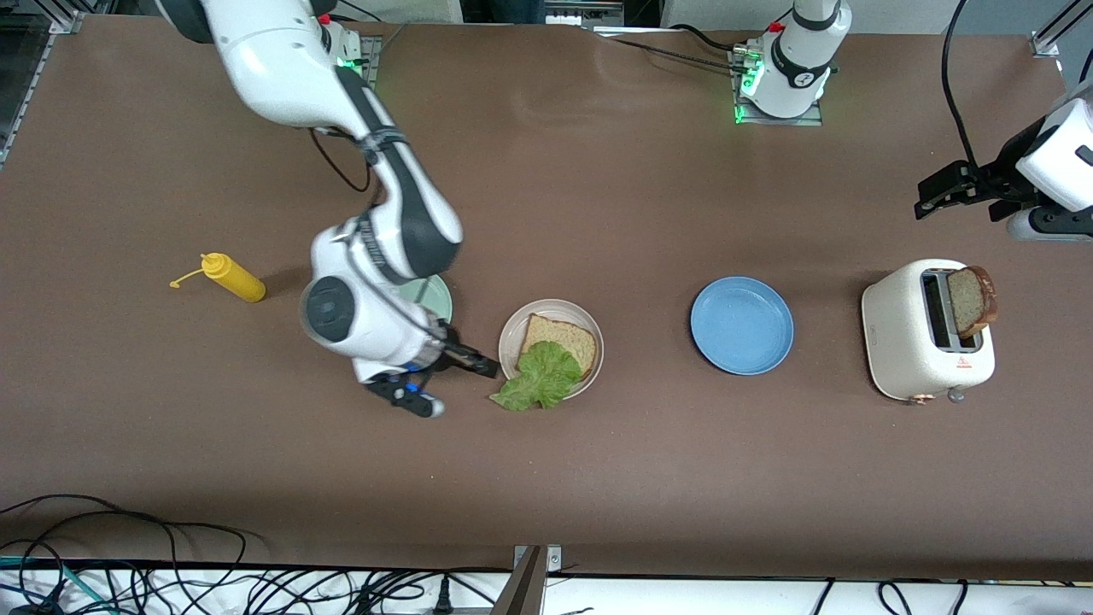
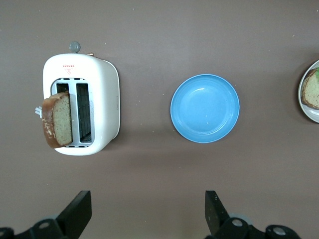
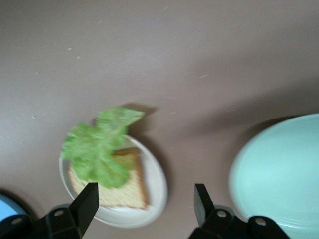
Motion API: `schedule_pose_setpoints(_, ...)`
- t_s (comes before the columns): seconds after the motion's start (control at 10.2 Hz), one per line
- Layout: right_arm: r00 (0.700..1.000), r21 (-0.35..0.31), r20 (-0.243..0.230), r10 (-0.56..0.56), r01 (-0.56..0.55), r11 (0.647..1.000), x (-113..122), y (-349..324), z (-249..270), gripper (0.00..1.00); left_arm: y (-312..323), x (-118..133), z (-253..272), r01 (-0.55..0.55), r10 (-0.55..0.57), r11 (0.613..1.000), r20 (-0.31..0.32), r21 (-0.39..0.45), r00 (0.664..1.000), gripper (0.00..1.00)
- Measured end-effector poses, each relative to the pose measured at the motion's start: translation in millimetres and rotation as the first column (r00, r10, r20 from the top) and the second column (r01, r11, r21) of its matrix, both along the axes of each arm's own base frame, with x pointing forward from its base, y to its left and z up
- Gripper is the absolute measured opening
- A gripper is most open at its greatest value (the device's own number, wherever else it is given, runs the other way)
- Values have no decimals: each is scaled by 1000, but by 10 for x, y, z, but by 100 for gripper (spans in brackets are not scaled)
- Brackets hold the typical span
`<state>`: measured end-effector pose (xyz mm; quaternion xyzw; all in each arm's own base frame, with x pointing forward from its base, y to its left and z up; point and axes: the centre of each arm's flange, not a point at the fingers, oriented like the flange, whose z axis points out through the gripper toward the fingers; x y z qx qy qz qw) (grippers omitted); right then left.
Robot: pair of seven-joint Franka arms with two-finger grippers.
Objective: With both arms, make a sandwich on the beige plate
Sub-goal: 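Withdraw the right gripper from the plate toward the yellow bottle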
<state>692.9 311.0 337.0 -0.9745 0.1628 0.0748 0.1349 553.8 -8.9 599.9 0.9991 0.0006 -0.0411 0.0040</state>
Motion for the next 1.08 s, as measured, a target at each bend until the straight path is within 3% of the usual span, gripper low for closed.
schedule_pose_setpoints(0.2,990,8,-41,138,-137,990,107,-887,387,86,-5,1,1,1,-1,1000,0,0,1000,100)
schedule_pose_setpoints(0.49,945,14,-87,316,-316,949,55,-1978,767,87,-14,3,0,2,-2,1000,0,0,1000,100)
schedule_pose_setpoints(0.69,897,18,-104,430,-430,902,-34,-2579,914,89,-17,5,0,3,-3,1000,0,0,1000,100)
schedule_pose_setpoints(0.78,869,24,-99,484,-484,875,-88,-2890,948,96,-20,6,2,4,-4,1000,1,0,1000,100)
schedule_pose_setpoints(1.08,771,64,-51,635,-632,772,-352,-3782,973,100,-34,6,5,6,-6,1000,1,0,1000,100)
